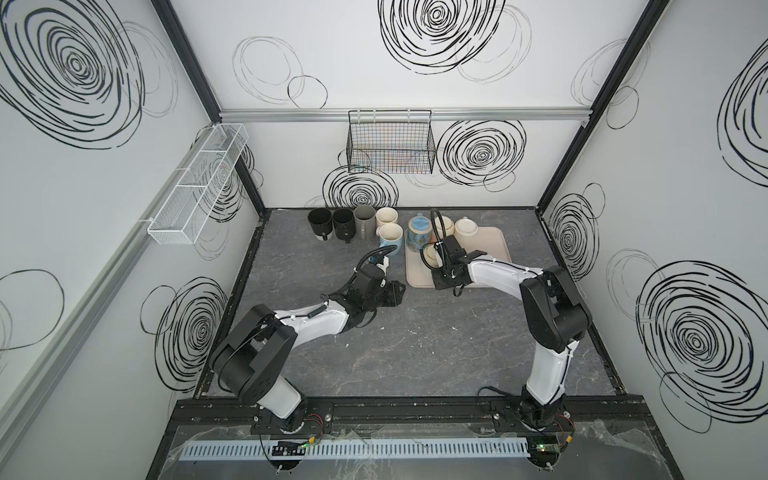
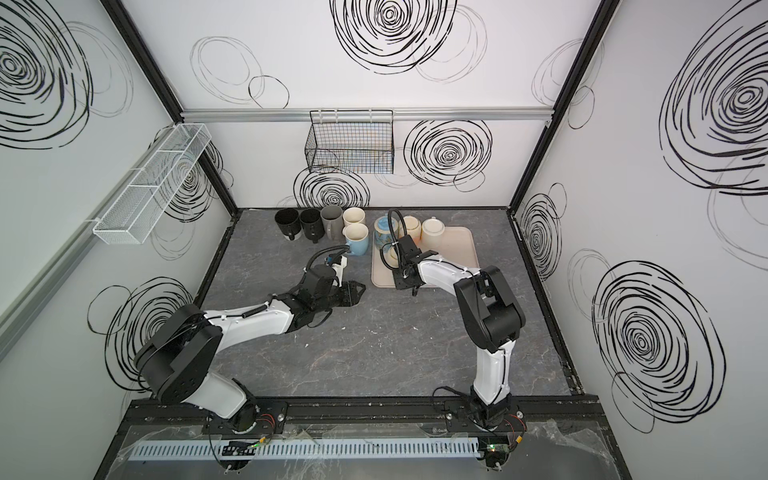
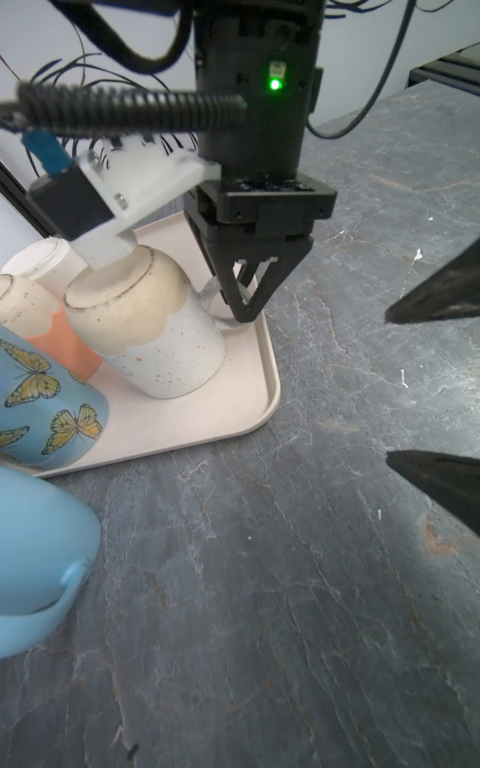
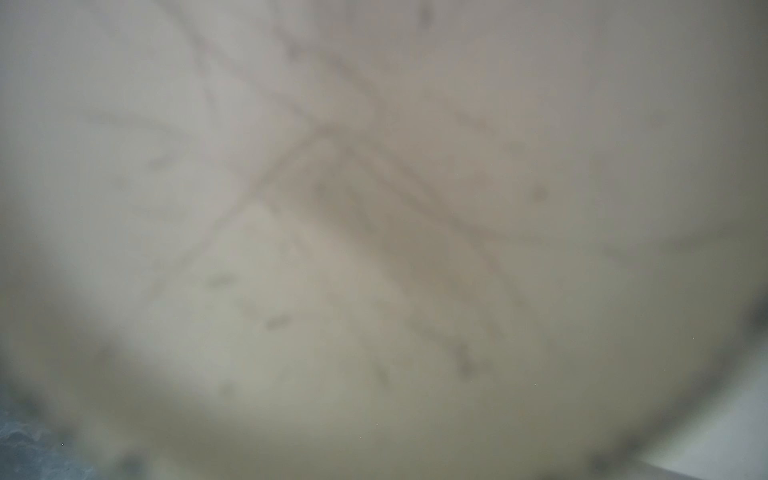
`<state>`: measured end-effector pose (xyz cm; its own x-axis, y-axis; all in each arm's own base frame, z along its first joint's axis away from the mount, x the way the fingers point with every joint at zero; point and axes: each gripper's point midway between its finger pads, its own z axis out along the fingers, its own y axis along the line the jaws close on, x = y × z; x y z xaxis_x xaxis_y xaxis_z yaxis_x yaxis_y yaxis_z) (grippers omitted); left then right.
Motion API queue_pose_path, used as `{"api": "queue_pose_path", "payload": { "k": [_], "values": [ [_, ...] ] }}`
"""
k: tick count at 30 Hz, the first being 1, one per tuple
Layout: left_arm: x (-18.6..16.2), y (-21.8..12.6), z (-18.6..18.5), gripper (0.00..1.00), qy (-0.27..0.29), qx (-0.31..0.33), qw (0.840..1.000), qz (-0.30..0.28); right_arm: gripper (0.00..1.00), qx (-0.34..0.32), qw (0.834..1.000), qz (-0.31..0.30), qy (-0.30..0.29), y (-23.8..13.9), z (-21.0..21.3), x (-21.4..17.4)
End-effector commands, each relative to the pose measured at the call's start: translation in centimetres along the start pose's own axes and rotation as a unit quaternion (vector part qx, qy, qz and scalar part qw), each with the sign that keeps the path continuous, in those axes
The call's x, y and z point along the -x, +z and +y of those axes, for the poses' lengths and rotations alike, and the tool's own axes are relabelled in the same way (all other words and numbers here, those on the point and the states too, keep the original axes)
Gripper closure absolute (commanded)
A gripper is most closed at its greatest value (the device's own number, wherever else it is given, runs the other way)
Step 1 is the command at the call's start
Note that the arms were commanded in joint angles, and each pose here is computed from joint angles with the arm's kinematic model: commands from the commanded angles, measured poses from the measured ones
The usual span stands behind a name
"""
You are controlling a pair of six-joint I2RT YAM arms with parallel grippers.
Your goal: Turn the mug right side up
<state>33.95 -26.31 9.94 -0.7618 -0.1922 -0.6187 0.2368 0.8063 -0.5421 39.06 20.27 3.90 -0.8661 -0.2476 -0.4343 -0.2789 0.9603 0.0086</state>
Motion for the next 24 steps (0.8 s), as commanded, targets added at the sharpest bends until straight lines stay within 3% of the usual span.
{"api": "queue_pose_path", "payload": {
  "k": [1,13,15,18,20,24],
  "values": [
    [1.1,-0.3,-0.5,0.48,-0.002,-0.012,1.000,-0.022,0.64,-0.014,1.000,-0.001,0.006,-0.6,-0.4,0.9],
    [1.1,-0.2,-0.2,0.48,-0.003,-0.010,1.000,-0.022,0.60,-0.001,1.000,-0.006,0.021,-1.2,0.1,2.2],
    [1.1,-0.1,-0.2,0.48,-0.003,-0.010,1.000,-0.021,0.62,-0.003,1.000,-0.001,0.021,-0.9,0.0,2.1],
    [0.9,-0.2,0.0,0.48,-0.003,-0.008,1.000,-0.020,0.77,-0.004,1.000,0.000,0.022,-0.8,-0.1,2.2],
    [0.9,-0.2,0.1,0.48,-0.004,-0.007,1.000,-0.020,0.81,-0.002,1.000,-0.001,0.022,-0.8,-0.1,2.3],
    [1.0,-0.3,0.1,0.48,-0.004,-0.007,1.000,-0.021,0.72,-0.002,1.000,0.008,0.021,-0.5,0.0,2.0]
  ]
}}
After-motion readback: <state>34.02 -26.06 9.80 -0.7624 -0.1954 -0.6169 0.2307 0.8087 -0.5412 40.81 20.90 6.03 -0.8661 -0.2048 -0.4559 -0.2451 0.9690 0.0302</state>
